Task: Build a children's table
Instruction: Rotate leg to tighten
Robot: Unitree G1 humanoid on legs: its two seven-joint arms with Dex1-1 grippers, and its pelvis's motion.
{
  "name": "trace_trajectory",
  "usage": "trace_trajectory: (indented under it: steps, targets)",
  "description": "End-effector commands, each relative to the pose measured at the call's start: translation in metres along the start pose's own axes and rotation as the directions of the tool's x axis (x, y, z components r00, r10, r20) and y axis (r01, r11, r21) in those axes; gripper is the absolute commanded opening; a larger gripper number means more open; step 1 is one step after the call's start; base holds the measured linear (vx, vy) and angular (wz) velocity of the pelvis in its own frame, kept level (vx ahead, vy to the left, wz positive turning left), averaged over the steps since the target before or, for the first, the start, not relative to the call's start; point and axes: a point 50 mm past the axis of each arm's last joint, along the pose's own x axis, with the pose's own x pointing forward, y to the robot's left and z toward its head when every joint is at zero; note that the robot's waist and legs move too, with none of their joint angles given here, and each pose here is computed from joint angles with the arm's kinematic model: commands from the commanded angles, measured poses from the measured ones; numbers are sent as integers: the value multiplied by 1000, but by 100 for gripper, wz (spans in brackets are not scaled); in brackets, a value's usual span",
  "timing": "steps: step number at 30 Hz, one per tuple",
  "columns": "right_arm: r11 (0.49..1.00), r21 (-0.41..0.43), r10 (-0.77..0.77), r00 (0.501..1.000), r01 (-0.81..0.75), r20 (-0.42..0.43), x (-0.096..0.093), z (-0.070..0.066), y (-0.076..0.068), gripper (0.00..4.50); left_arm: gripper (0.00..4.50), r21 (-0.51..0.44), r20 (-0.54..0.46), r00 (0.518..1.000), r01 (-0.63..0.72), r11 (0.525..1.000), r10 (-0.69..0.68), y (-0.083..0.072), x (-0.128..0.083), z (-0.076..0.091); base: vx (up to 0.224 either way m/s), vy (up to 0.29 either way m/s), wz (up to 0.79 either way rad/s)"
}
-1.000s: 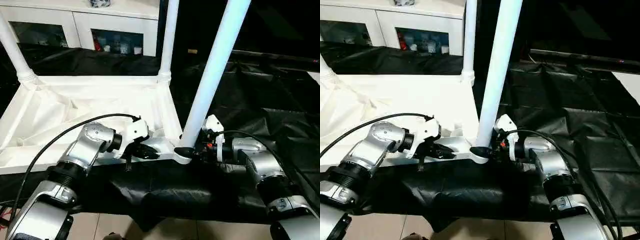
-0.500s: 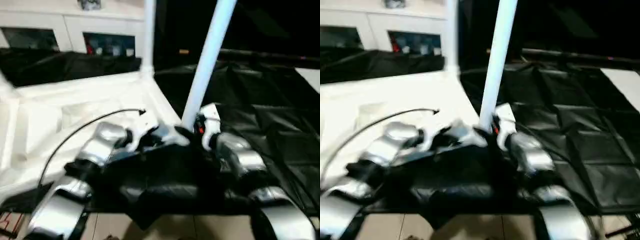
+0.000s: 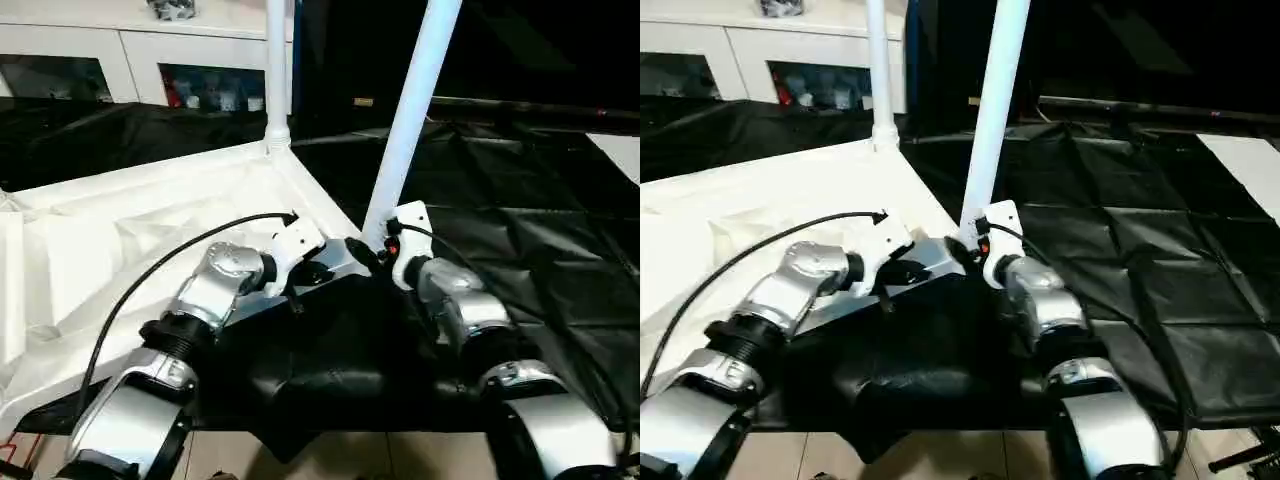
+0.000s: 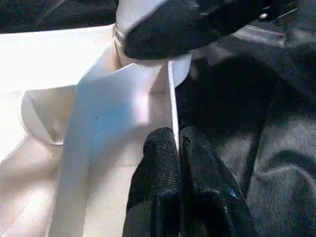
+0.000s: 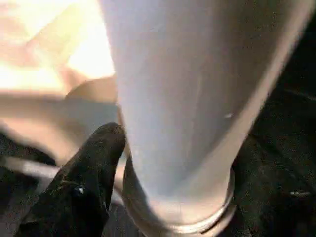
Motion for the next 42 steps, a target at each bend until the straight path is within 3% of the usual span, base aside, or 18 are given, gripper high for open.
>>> trace_trajectory:
  steps: [1, 4, 5, 11, 18, 26, 32, 33, 35, 38, 41, 42]
  targets:
    - [988, -36, 149, 988, -151, -49, 1, -10, 14, 352, 0, 66, 64, 991, 117, 991, -121, -12, 5, 11, 0, 0, 0]
    - [976, -41, 211, 977, -212, -40, -8, -9, 10, 352, 0, 75, 65, 985, 152, 986, -157, -13, -1, 9, 0, 0, 0]
    - [952, -49, 301, 953, -303, -41, -19, -10, 8, 352, 0, 85, 58, 979, 188, 979, -193, -12, -7, 6, 0, 0, 0]
    - [890, -39, 452, 890, -455, -70, -35, -13, 10, 338, 0, 91, 35, 964, 261, 961, -265, -12, -18, -1, 0, 0, 0]
    - [876, -25, 479, 875, -482, -73, -37, -15, 14, 276, 0, 97, 27, 960, 277, 956, -280, -10, -23, -3, 0, 0, 0]
    - [860, 7, 509, 858, -509, -72, -38, -16, 18, 264, 0, 90, 27, 970, 236, 967, -240, -7, -22, -4, 0, 0, 0]
    - [985, 66, 163, 983, -158, -85, -16, -25, 10, 263, 0, 21, 43, 999, 31, 999, -31, 4, -8, 3, 0, 0, 0]
    - [985, 66, 163, 983, -158, -85, -16, -25, 10, 263, 0, 21, 43, 999, 31, 999, -31, 4, -8, 3, 0, 0, 0]
    - [991, 132, -5, 995, 19, -100, -5, -29, 8, 262, 0, -6, 50, 998, -36, 999, 36, 5, 0, 8, 0, 0, 0]
    - [952, 209, -195, 970, 222, -144, 8, -32, 10, 262, 0, -47, 68, 992, -100, 994, 103, 3, 14, 17, 0, 0, 0]
    - [938, 224, -234, 960, 264, -154, 13, -32, 12, 262, 0, -59, 71, 990, -121, 991, 125, 2, 18, 20, 0, 0, 0]
    - [959, 149, -224, 968, 240, -114, 21, -25, 20, 262, 0, -60, 91, 989, -110, 992, 115, -4, 25, 26, 0, 0, 0]
